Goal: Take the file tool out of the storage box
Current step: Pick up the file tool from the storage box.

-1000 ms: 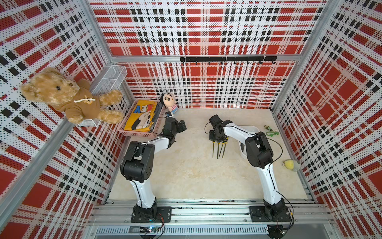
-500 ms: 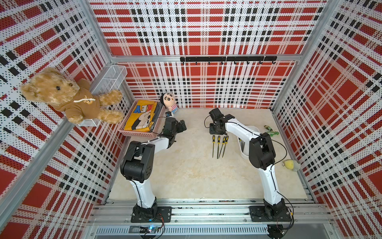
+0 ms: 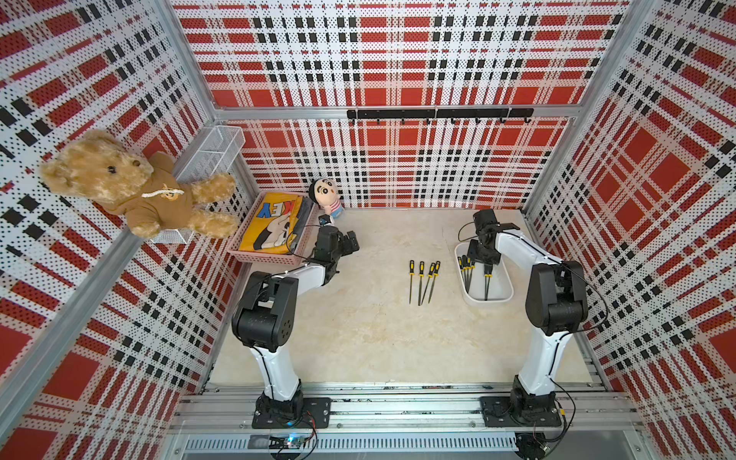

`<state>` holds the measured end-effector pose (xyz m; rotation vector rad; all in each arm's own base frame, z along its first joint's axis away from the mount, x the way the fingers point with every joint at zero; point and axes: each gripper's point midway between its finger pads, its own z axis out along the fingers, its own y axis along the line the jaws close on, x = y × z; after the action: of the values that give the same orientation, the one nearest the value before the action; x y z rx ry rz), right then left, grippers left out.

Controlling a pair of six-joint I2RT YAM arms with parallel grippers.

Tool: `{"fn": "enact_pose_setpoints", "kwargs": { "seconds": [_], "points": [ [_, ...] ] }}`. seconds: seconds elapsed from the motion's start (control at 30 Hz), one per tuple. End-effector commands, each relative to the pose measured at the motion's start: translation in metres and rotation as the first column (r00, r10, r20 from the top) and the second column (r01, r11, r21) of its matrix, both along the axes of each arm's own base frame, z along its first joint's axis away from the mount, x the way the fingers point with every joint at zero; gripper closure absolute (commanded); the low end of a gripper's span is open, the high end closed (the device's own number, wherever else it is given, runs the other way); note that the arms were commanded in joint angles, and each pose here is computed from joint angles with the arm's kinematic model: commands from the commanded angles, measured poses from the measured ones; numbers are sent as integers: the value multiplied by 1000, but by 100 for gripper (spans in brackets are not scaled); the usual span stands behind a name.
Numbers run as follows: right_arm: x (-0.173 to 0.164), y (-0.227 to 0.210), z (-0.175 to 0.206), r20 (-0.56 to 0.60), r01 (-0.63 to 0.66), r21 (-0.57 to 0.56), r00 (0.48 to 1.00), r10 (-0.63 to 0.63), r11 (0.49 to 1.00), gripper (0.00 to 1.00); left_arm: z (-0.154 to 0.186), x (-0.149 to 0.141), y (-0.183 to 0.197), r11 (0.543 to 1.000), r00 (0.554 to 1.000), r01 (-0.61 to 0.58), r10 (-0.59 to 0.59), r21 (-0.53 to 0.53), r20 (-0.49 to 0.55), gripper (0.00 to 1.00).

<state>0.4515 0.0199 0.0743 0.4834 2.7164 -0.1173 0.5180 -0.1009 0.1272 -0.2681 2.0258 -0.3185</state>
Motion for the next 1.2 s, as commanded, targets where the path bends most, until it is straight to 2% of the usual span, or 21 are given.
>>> {"fn": "enact_pose_setpoints", "kwargs": {
  "seconds": [0.0,0.57,0.93,1.03,1.17],
  "points": [
    [-2,-8,-4,-2,-12,5,1000,12,1000,73,-4,2,0,1000,1000,2,-2,1,-3,4],
    [2,-39,-39,-69,7,-74,998,-12,997,73,-3,0,5,1000,1000,-11,11,10,-5,3],
    [-2,-37,-59,-117,-10,-66,993,2,998,72,-4,-2,8,1000,1000,-16,16,11,-7,3],
    [-4,-36,-61,-116,-9,-62,993,2,998,75,-4,-2,10,1000,1000,-19,19,11,-7,3],
    [0,-36,-55,-92,-3,-58,996,-2,998,85,-2,-1,9,1000,1000,-17,17,8,-2,3]
  ]
}}
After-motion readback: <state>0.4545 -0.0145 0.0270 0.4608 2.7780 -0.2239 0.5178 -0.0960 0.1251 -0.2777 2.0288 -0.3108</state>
